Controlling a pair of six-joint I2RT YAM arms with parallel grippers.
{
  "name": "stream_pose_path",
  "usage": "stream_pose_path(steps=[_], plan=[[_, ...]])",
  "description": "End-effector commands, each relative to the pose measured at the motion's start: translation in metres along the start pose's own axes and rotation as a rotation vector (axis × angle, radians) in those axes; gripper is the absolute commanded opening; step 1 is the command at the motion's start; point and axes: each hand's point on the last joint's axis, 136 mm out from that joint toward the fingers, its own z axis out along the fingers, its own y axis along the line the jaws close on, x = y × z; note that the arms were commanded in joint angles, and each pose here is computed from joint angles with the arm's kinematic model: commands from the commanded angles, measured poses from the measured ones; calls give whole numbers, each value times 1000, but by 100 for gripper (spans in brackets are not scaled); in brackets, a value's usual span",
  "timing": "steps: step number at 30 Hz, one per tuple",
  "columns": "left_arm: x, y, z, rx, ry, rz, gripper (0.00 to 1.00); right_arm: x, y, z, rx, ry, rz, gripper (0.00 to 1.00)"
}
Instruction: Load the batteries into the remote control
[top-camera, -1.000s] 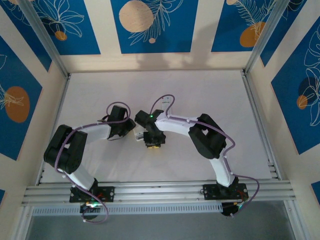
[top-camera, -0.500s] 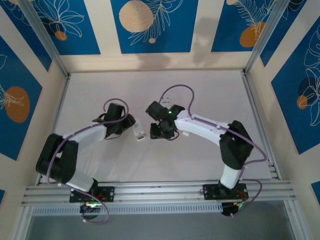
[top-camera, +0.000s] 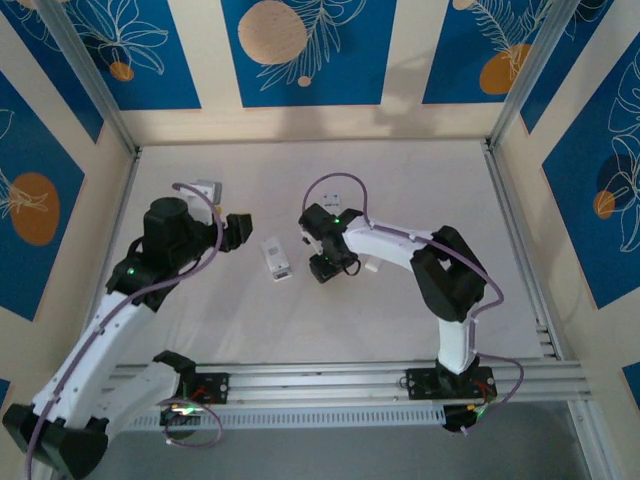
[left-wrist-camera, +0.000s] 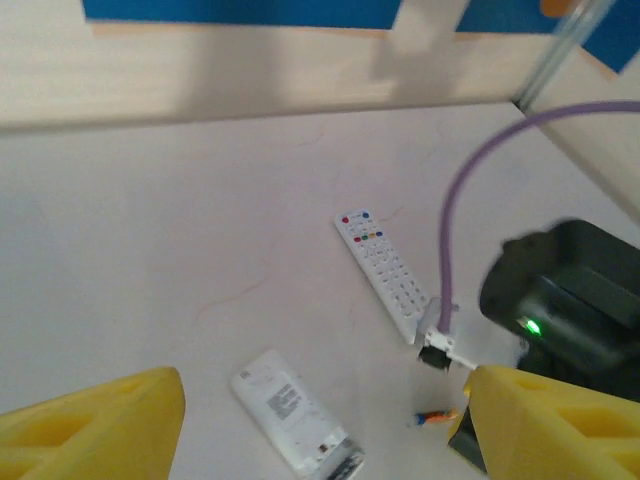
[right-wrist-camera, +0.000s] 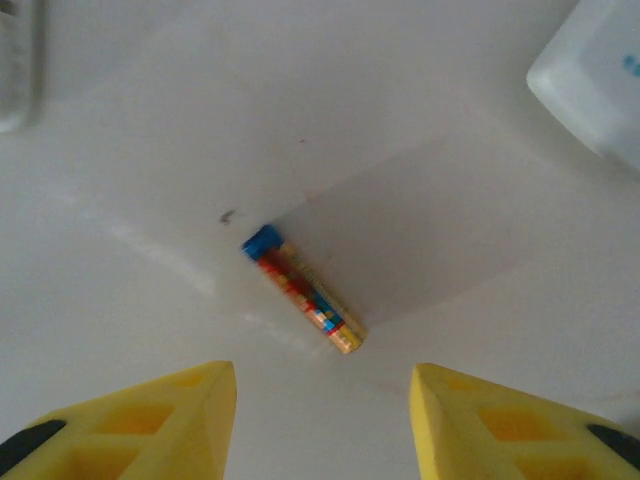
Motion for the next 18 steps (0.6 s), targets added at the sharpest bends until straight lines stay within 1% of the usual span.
stream_pose_path(steps=[1,3,7,12,15,18], plan=[[28,-4,1,42,61,264,76,-9,-3,-3,-21,-1,-58,49],[36,-2,6,44,44,285,77,-11,0,-2,-41,4,-53,48],[46,1,19,40,13,268,80,-11,5,3,-57,16,-47,45],[54,7,16,13,26,295,84,-9,5,7,-64,37,-31,40],[58,12,13,-12,30,299,84,-12,6,-6,-90,-3,14,39],[57,19,10,-56,24,301,87,-26,6,-37,-134,-95,145,42]])
